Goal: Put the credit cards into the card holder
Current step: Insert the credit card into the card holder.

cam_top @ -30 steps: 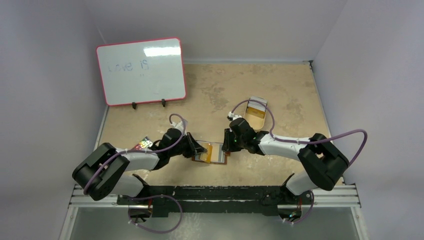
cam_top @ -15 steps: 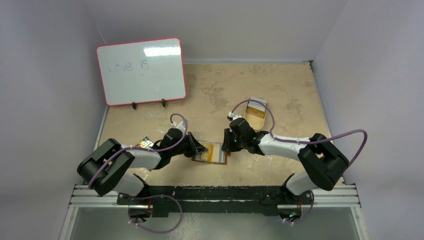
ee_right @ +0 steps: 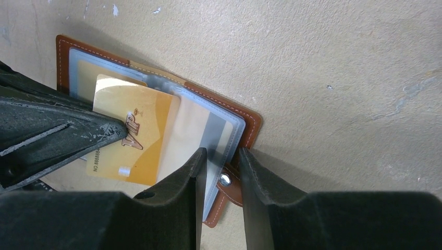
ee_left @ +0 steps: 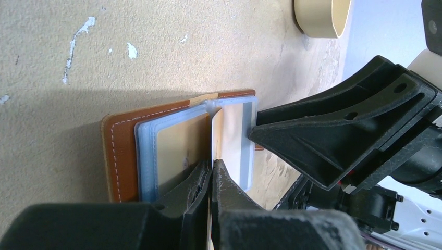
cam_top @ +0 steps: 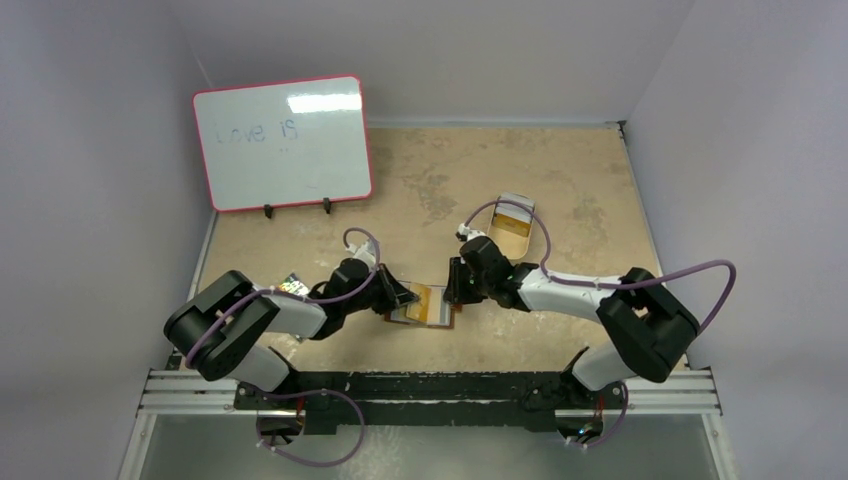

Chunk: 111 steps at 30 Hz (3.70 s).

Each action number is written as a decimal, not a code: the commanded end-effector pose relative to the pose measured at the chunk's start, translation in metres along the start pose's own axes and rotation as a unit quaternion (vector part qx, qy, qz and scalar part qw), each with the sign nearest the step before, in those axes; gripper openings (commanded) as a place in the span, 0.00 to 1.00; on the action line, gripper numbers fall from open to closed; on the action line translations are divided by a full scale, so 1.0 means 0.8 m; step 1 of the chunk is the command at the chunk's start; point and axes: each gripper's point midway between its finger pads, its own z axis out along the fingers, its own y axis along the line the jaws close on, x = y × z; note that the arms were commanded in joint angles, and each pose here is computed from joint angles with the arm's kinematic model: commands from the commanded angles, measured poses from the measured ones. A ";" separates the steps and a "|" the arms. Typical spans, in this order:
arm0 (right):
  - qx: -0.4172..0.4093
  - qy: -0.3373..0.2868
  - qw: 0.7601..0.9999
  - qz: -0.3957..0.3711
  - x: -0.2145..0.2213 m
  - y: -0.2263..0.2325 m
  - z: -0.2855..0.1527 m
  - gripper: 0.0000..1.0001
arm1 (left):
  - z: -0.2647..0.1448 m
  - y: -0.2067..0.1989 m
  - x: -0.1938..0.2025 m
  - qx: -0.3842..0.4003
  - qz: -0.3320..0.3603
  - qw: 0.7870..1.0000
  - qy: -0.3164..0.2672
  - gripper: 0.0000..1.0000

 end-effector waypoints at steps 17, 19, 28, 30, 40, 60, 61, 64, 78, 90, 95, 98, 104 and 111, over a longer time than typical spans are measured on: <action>0.016 -0.019 0.999 0.037 -0.002 -0.007 -0.020 0.41 | -0.005 0.006 -0.017 -0.074 0.053 0.995 -0.046 0.20; 0.019 -0.013 0.999 0.035 0.000 -0.008 -0.018 0.40 | -0.009 0.003 -0.020 -0.077 0.059 0.994 -0.051 0.23; 0.015 -0.017 0.999 0.042 0.003 -0.009 -0.021 0.37 | -0.011 0.001 -0.019 -0.091 0.074 0.992 -0.055 0.26; 0.013 -0.016 0.999 0.041 0.003 -0.008 -0.021 0.36 | -0.010 0.000 -0.017 -0.095 0.077 0.991 -0.056 0.23; 0.010 -0.016 0.999 0.040 0.006 -0.009 -0.023 0.35 | 0.000 -0.003 -0.010 -0.115 0.096 0.987 -0.056 0.11; 0.000 -0.013 0.999 0.046 0.014 -0.009 -0.016 0.34 | 0.009 0.010 -0.001 -0.135 0.104 0.984 -0.050 0.12; 0.000 -0.013 0.999 0.047 0.014 -0.010 -0.016 0.34 | 0.009 0.008 -0.001 -0.132 0.104 0.985 -0.050 0.09; 0.001 -0.013 0.999 0.046 0.014 -0.010 -0.015 0.34 | 0.005 0.012 0.000 -0.139 0.109 0.983 -0.051 0.05; 0.007 -0.009 0.999 0.041 0.017 -0.013 -0.013 0.33 | 0.000 0.016 0.022 -0.123 0.161 0.979 0.001 0.00; 0.010 -0.008 0.999 0.045 0.020 -0.017 -0.008 0.33 | 0.018 0.013 0.038 -0.109 0.104 0.988 0.020 0.00; 0.011 -0.010 0.999 0.048 0.022 -0.019 -0.007 0.32 | 0.017 0.021 0.036 -0.124 0.104 0.987 0.015 0.01; 0.012 -0.009 0.999 0.049 0.023 -0.020 -0.007 0.32 | 0.014 0.017 0.031 -0.121 0.094 0.988 0.004 0.08; 0.006 -0.011 0.999 0.052 0.021 -0.015 -0.010 0.31 | 0.005 0.012 0.009 -0.143 0.100 0.984 -0.034 0.26; -0.001 -0.007 0.998 0.057 0.019 -0.009 -0.024 0.35 | 0.002 0.014 0.003 -0.163 0.108 0.980 -0.043 0.29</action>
